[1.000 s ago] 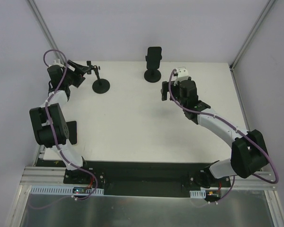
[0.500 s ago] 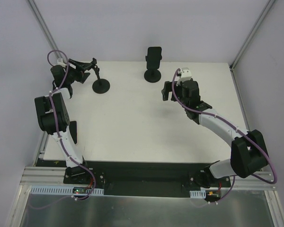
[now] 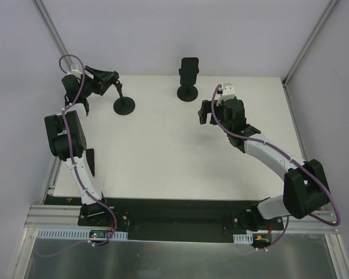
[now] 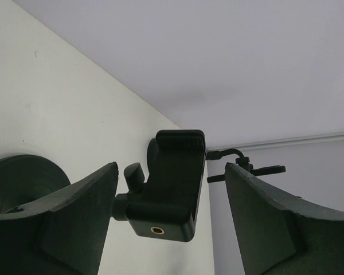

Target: Place the phone on the phone stand

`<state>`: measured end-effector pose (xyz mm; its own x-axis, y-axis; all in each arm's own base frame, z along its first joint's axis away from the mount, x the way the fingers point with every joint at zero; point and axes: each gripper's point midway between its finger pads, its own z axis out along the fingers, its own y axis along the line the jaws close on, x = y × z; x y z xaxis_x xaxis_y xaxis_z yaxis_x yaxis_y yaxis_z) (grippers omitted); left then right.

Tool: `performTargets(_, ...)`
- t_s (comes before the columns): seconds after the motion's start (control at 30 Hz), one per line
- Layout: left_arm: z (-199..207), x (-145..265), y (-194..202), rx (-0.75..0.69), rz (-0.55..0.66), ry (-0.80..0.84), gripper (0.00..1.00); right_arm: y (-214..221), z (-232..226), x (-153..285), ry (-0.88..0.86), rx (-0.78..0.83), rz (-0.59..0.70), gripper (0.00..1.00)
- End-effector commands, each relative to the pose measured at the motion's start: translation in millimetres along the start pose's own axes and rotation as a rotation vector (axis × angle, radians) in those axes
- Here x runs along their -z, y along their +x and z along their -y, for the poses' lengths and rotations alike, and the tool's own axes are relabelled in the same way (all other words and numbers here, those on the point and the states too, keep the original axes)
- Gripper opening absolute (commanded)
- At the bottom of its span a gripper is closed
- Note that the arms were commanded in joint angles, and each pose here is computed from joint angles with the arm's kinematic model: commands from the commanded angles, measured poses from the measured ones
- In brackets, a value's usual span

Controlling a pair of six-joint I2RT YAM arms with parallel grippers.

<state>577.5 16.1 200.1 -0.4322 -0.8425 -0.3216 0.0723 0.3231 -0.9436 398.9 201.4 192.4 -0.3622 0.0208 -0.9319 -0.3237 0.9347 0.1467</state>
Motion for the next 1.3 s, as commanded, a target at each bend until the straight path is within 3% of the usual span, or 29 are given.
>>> performTargets(0.0,26.4,-5.2,-8.6,-0.070,-0.004,0.118,0.61,-21.8,-3.0,0.6,-0.019,-0.015,0.075,0.96)
performTargets(0.1,28.8,-5.5,-7.4,-0.065,-0.011,0.126,0.40,-21.3,-4.8,-0.4,-0.027,-0.014,0.072,0.96)
performTargets(0.2,29.0,1.7,1.7,-0.045,-0.032,0.136,0.28,-22.2,-4.4,-0.4,-0.026,-0.018,0.074,0.96)
performTargets(0.23,33.9,4.2,4.1,-0.057,-0.034,0.152,0.19,-22.6,-4.3,-0.5,-0.024,-0.019,0.076,0.96)
performTargets(0.37,42.8,21.1,16.3,-0.055,-0.021,0.158,0.00,-24.5,-5.4,2.1,-0.029,-0.019,0.083,0.96)
performTargets(0.5,64.4,45.8,39.7,-0.026,0.028,0.153,0.00,-26.9,-10.7,3.5,-0.056,-0.027,0.087,0.96)
performTargets(0.63,92.7,70.0,97.8,0.078,0.097,0.150,0.00,-26.6,-28.3,0.8,-0.132,-0.089,0.080,0.96)
performTargets(0.7,89.8,94.6,133.9,0.065,0.154,0.080,0.00,-30.3,-50.7,0.4,-0.201,-0.110,0.081,0.96)
performTargets(0.73,81.3,103.2,120.4,0.073,0.308,0.029,0.00,-25.5,-57.9,-3.5,-0.214,-0.106,0.065,0.96)
performTargets(0.77,91.4,104.3,154.7,0.070,0.275,0.042,0.00,-21.8,-73.1,-2.6,-0.244,-0.091,0.055,0.96)
performTargets(0.83,90.0,125.2,166.0,0.090,0.359,0.032,0.00,-24.1,-89.7,-3.3,-0.270,-0.066,0.055,0.96)
performTargets(0.97,92.0,142.9,194.0,0.135,0.357,0.045,0.00,-25.7,-133.1,7.7,-0.349,0.035,0.069,0.96)
performTargets(1.1,93.9,152.3,213.9,0.168,0.331,0.076,0.00,-25.8,-145.4,18.6,-0.332,0.104,0.064,0.96)
performTargets(1.2,88.9,161.4,227.0,0.197,0.292,0.089,0.20,-30.4,-146.2,35.4,-0.280,0.114,0.051,0.96)
performTargets(1.23,87.3,164.8,230.6,0.209,0.279,0.092,0.32,-34.7,-154.6,51.0,-0.286,0.090,0.065,0.96)
performTargets(1.27,80.0,167.3,235.2,0.221,0.264,0.071,0.53,-24.5,-153.9,56.6,-0.270,0.069,0.047,0.96)
